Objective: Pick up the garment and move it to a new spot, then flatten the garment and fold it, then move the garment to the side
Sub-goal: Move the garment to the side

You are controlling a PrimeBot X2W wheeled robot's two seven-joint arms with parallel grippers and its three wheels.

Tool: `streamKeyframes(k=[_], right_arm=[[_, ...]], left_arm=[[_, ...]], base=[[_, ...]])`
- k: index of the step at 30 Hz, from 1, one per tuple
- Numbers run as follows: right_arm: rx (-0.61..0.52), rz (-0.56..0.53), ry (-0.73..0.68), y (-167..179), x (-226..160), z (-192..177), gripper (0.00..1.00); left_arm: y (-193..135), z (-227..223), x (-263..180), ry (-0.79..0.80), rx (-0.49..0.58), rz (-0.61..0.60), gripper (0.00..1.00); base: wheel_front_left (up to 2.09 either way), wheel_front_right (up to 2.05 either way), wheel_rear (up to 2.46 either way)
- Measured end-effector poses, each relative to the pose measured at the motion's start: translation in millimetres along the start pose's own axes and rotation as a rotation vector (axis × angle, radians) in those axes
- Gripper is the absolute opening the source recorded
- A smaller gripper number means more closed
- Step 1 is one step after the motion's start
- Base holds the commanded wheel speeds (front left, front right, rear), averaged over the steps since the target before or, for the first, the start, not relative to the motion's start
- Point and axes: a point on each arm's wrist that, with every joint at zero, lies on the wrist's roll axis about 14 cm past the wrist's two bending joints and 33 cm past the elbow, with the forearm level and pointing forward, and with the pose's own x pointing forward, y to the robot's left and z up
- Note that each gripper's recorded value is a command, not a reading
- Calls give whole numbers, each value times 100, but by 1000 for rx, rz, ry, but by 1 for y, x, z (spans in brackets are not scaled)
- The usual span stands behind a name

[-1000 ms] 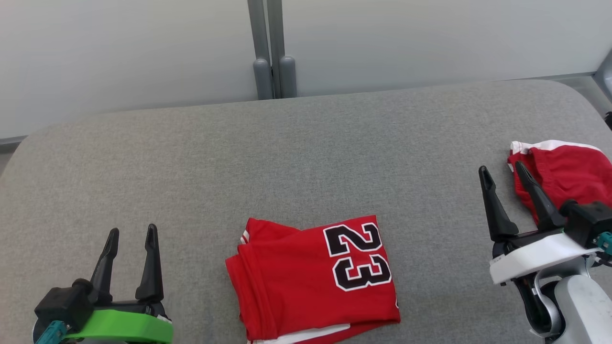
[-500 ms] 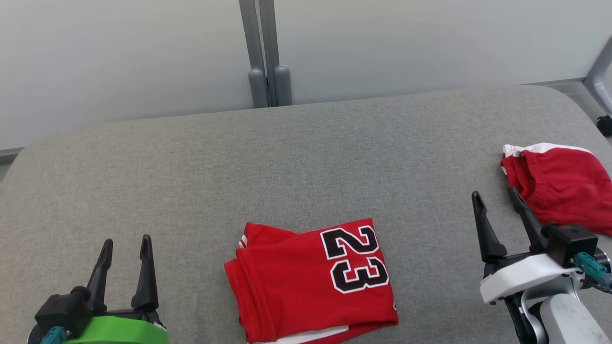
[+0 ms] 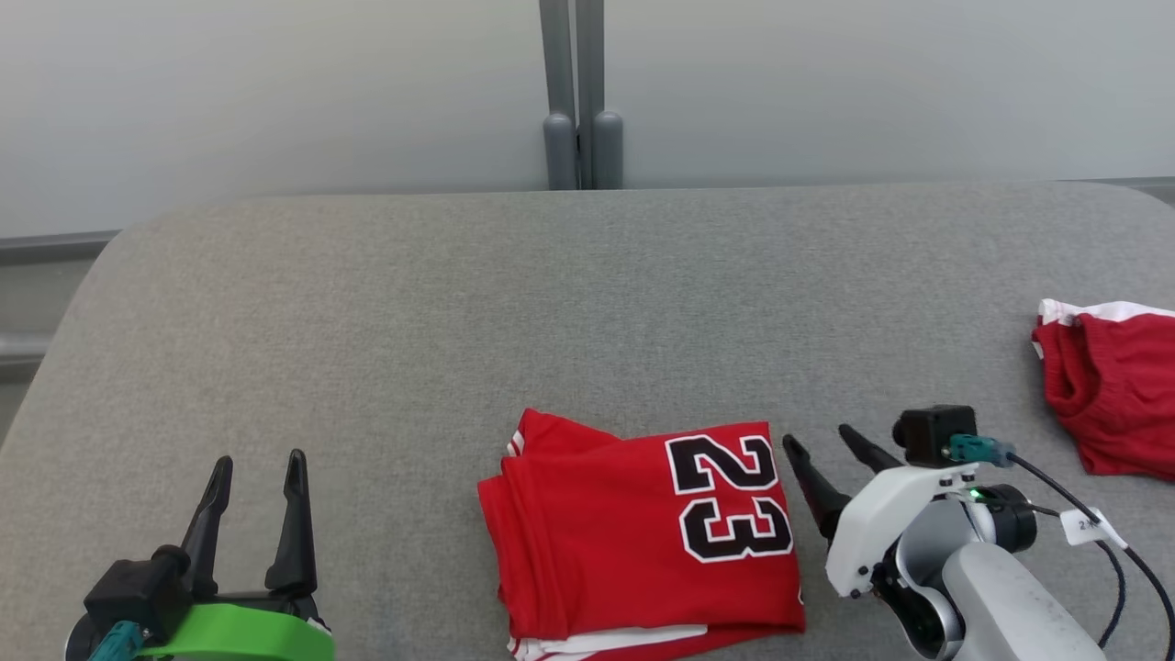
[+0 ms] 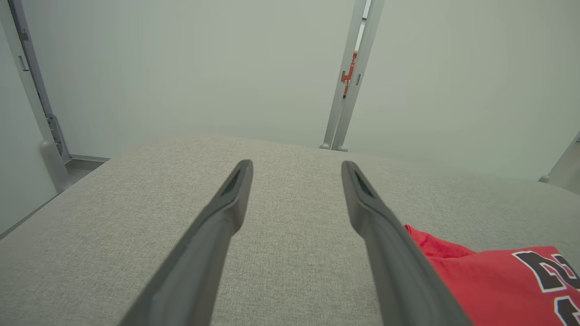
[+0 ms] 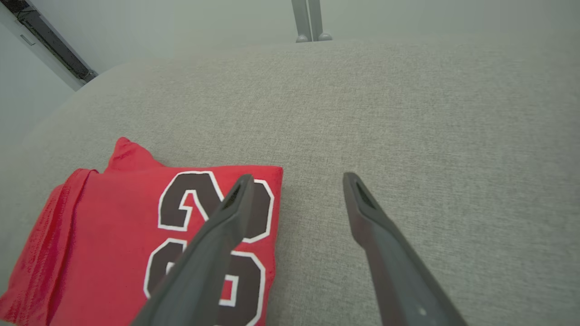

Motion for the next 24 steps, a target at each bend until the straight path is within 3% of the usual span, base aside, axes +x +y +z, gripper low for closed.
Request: streamKeyframes(k=[9, 13, 15, 16, 17, 24], right_arm=[[103, 64, 406, 23, 19, -70, 100], [138, 124, 446, 42, 27, -73, 100], [138, 137, 447, 45, 29, -74, 49], [135, 141, 445, 44, 30, -74, 40], [127, 140, 434, 43, 31, -72, 0], [87, 112, 313, 25, 36, -42, 0]], left_arm=[[20, -3, -9, 14, 7, 64, 100], [28, -5, -14, 24, 8, 91, 100], [31, -6, -15, 30, 9, 100, 100], [32, -7, -14, 32, 8, 103, 100], [32, -8, -14, 36, 8, 104, 100], [17, -10, -4, 40, 6, 51, 100]], base=[[0, 0, 0], [0, 0, 0], [0, 0, 0], [0, 0, 0], [0, 0, 0], [0, 0, 0]])
